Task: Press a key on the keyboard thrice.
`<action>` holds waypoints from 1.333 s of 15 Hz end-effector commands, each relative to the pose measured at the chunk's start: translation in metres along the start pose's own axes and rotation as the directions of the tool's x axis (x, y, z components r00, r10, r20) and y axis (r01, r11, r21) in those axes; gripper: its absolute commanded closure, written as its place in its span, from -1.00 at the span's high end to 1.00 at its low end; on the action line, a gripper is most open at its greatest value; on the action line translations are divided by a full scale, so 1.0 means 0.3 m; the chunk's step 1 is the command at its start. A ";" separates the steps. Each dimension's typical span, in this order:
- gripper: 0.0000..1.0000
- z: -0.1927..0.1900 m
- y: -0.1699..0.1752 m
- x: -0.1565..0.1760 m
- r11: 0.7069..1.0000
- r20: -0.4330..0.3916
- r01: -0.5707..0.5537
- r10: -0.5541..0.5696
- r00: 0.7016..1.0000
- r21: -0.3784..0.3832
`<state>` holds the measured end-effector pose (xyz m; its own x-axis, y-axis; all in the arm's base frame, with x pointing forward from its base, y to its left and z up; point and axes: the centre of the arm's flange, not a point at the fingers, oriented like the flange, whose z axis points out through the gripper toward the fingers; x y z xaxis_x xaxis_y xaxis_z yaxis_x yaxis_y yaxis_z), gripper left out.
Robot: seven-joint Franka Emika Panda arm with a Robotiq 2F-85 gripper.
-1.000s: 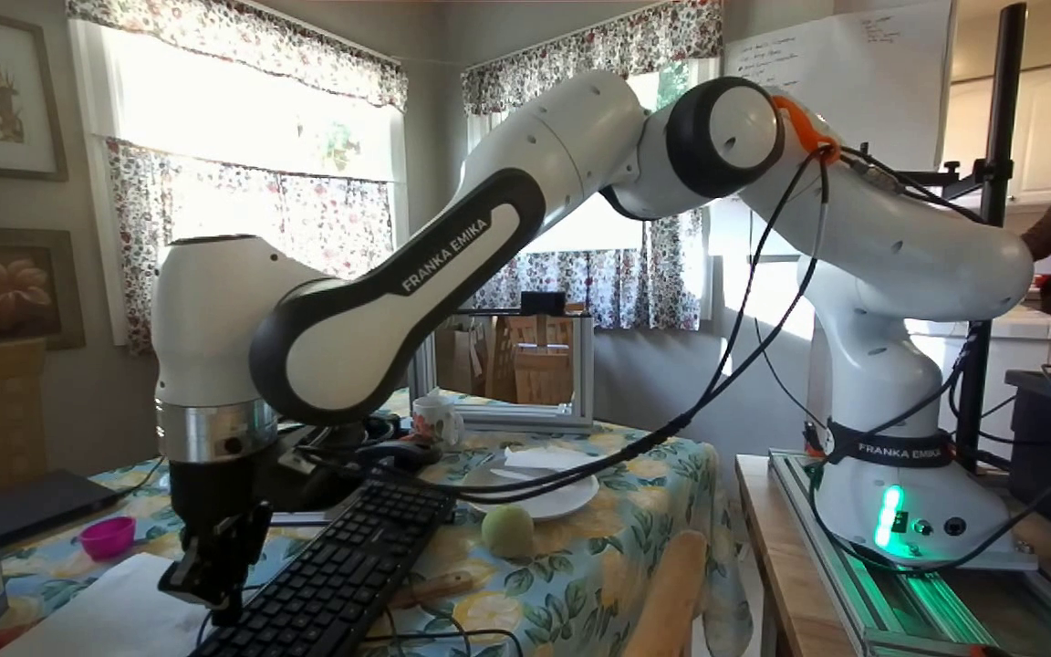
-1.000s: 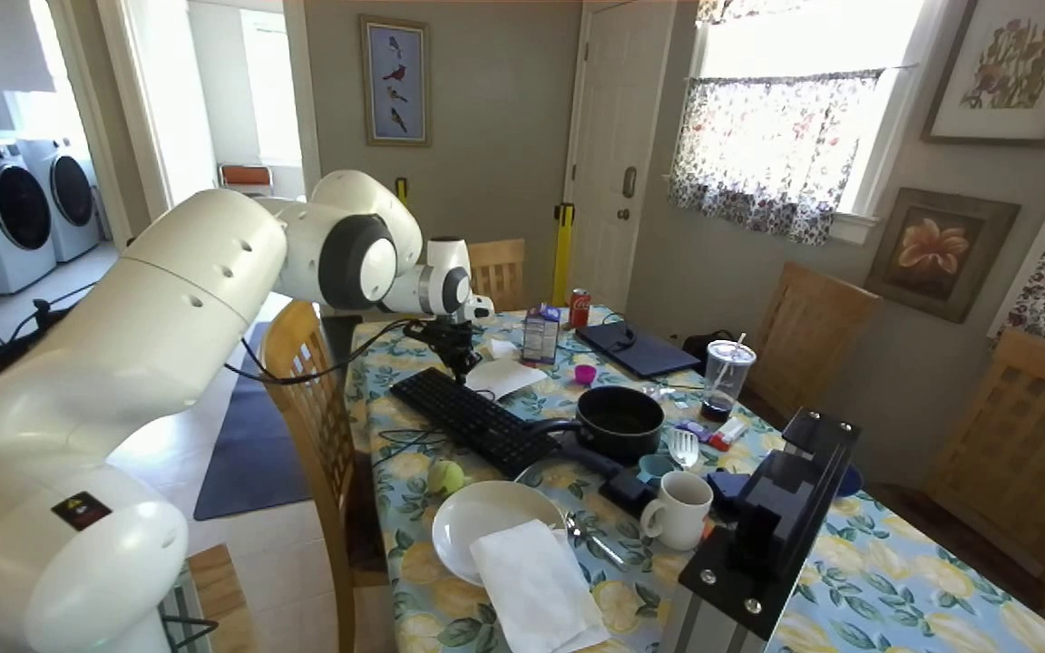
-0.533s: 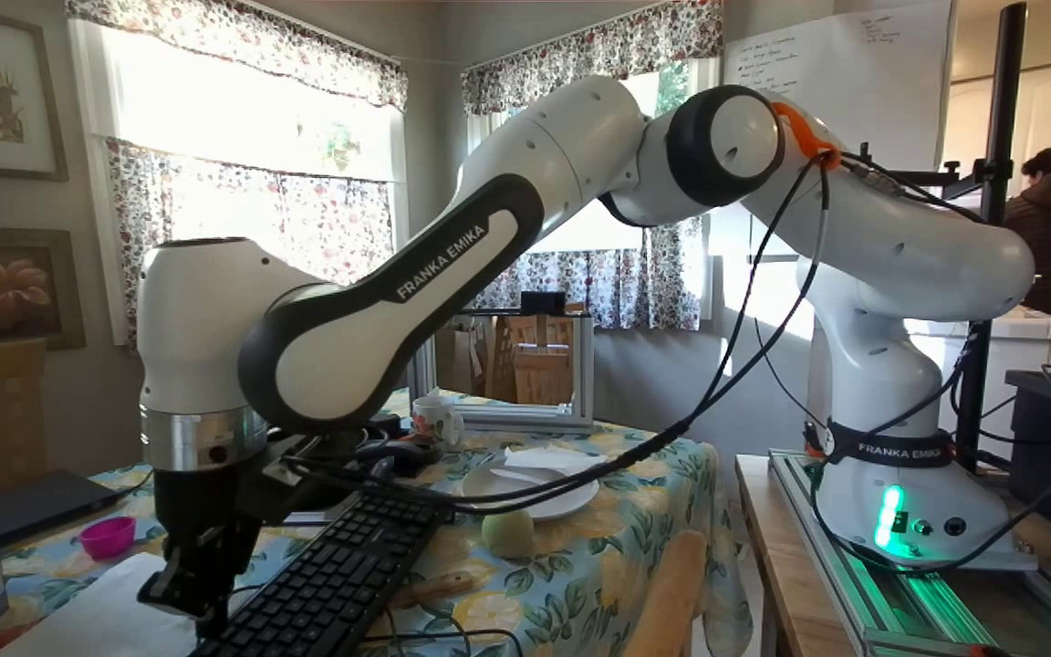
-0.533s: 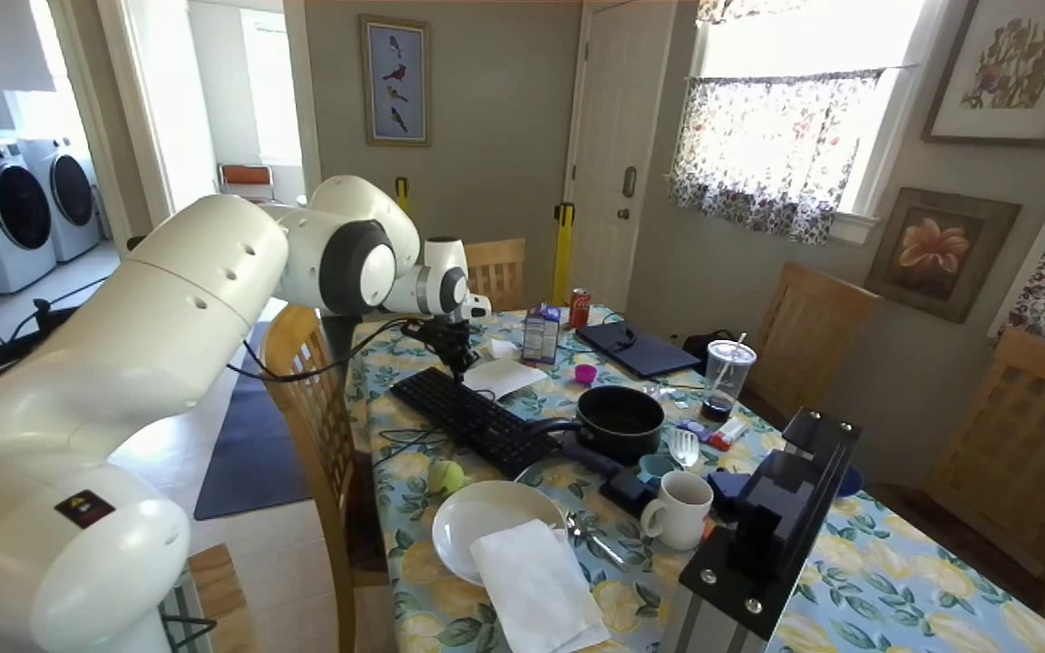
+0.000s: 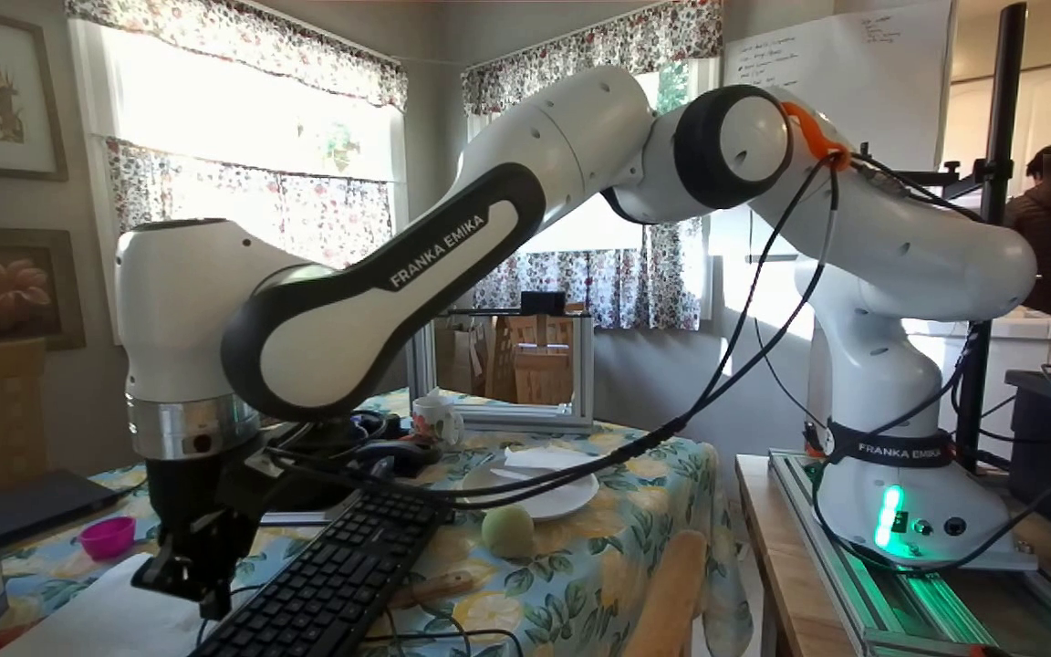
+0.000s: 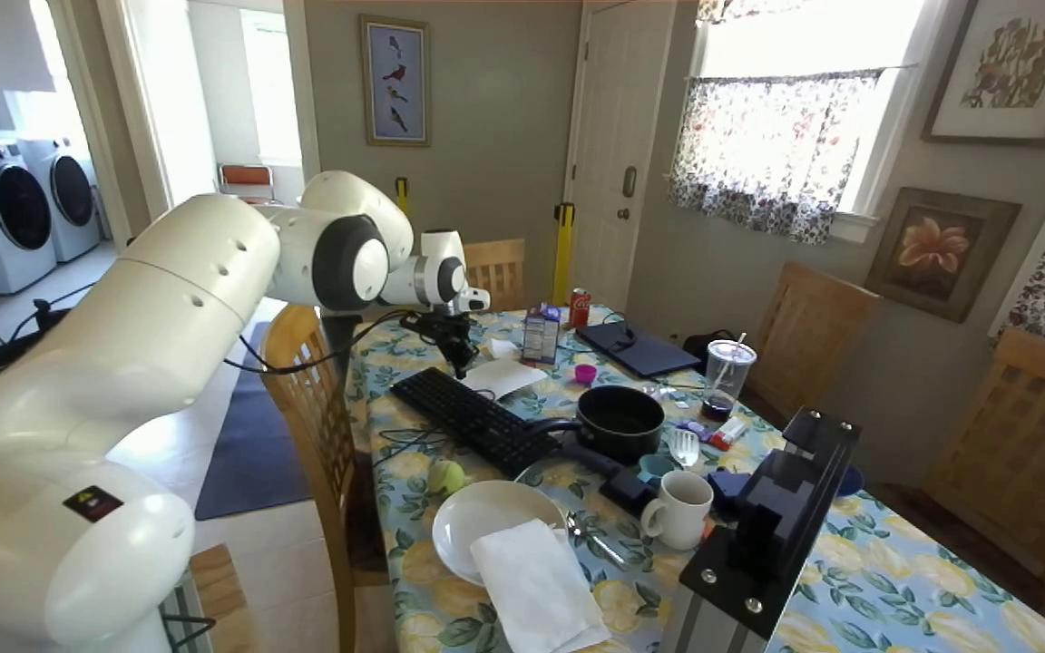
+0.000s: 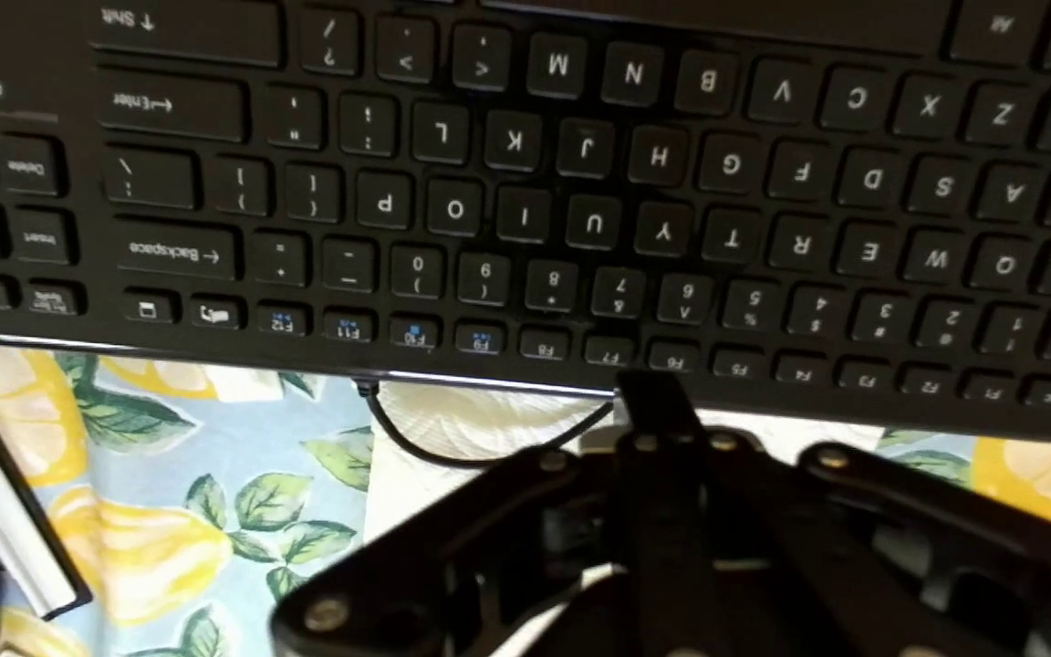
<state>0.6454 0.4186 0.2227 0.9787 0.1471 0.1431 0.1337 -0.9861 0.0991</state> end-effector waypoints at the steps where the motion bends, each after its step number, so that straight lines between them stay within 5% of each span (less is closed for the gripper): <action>1: -1.00 -0.014 -0.016 0.019 0.999 0.055 -0.043 0.045 0.998 -0.031; 6: -1.00 0.000 -0.010 0.006 0.998 0.126 -0.046 0.050 0.991 -0.034; 20: -1.00 0.068 -0.008 0.014 0.999 0.149 -0.042 0.038 0.988 0.018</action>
<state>0.6389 0.4141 0.2072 0.9952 0.0965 0.0129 0.0944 -0.9889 0.1145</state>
